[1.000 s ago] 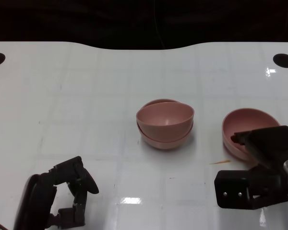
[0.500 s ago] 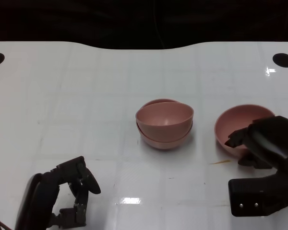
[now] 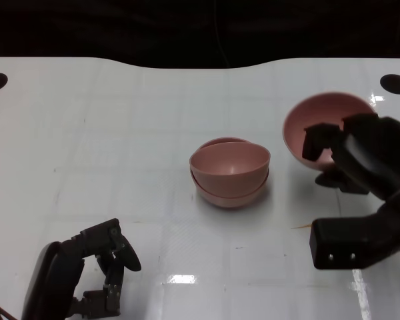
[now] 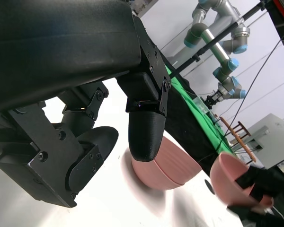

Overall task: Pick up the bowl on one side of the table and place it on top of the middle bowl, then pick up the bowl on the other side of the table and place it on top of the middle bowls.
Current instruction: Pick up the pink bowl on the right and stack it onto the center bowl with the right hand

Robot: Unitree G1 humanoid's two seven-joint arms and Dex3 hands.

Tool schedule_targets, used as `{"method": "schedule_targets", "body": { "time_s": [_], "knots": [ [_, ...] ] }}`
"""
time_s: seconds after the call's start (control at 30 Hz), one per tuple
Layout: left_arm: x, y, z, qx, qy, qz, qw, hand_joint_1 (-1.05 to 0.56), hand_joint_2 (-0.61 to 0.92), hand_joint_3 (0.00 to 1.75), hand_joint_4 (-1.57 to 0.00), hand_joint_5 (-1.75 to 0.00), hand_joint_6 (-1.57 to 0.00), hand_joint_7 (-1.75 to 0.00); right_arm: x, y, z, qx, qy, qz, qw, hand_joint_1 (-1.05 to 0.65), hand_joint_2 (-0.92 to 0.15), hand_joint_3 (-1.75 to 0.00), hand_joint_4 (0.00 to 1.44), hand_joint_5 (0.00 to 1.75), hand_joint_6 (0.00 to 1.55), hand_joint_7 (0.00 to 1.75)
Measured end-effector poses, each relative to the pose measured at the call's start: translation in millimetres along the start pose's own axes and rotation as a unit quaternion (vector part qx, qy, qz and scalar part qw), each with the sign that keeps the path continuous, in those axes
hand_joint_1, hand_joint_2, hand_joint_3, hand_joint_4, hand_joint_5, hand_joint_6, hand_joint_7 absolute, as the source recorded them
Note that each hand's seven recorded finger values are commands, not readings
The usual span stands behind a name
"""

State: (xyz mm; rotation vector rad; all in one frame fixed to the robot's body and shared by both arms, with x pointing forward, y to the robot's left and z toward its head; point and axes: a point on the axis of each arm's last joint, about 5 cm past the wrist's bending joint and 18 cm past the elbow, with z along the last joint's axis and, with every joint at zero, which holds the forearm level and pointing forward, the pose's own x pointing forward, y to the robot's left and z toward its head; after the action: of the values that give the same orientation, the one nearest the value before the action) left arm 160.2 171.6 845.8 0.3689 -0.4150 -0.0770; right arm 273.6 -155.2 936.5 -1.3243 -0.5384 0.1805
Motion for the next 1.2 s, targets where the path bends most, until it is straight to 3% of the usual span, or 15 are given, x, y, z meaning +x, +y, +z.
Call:
{"method": "schedule_targets", "body": {
  "time_s": [0.1, 0.23, 0.6, 1.1, 1.13, 1.17, 1.2],
  "knots": [
    [0.1, 0.0, -0.1, 0.001, 0.001, 0.000, 1.000, 0.01, 0.30, 1.53, -0.89, -1.72, -0.82, -1.51, 12.5, -8.3, 2.9, 0.012, -0.015, -0.009, 1.000, -0.11, -0.45, -1.00, 0.96, 1.75, 0.82, 1.54],
    [0.0, 0.1, -0.2, 0.001, 0.002, -0.001, 1.000, 0.00, 0.30, 1.52, -0.89, -1.72, -0.82, -1.51, 28.7, -14.4, 8.8, 0.050, -0.030, -0.012, 0.998, -0.12, -0.37, -1.22, 0.95, 1.75, 0.80, 1.57],
    [1.5, -0.4, -0.8, 0.001, 0.002, -0.002, 1.000, -0.02, 0.27, 1.57, -0.89, -1.71, -0.83, -1.50, 58.0, -11.6, 37.0, 0.186, -0.075, 0.044, 0.979, -0.11, -0.34, -1.29, 0.90, 1.75, 0.74, 1.74],
    [1.4, -2.9, -0.9, 0.002, 0.001, -0.011, 1.000, -0.04, 0.25, 1.60, -0.90, -1.71, -0.84, -1.50, 65.8, 6.7, 46.7, 0.221, -0.097, 0.126, 0.962, -0.08, -0.32, -1.30, 0.93, 1.75, 0.82, 1.65],
    [1.4, -3.0, -0.9, 0.002, 0.001, -0.012, 1.000, -0.05, 0.25, 1.60, -0.90, -1.71, -0.84, -1.50, 65.6, 7.6, 46.6, 0.221, -0.097, 0.132, 0.962, -0.09, -0.35, -1.23, 0.90, 1.59, 0.82, 1.34],
    [1.4, -3.0, -0.9, 0.002, 0.001, -0.012, 1.000, -0.05, 0.25, 1.60, -0.90, -1.72, -0.84, -1.50, 65.6, 8.0, 46.8, 0.220, -0.098, 0.138, 0.961, -0.11, -0.45, -1.01, 0.86, 1.43, 0.86, 0.90],
    [1.4, -3.1, -0.8, 0.002, 0.001, -0.013, 1.000, -0.06, 0.25, 1.60, -0.90, -1.72, -0.84, -1.50, 65.6, 8.1, 47.0, 0.219, -0.098, 0.146, 0.960, -0.12, -0.53, -0.84, 0.82, 1.38, 0.90, 0.64]
  ]
}}
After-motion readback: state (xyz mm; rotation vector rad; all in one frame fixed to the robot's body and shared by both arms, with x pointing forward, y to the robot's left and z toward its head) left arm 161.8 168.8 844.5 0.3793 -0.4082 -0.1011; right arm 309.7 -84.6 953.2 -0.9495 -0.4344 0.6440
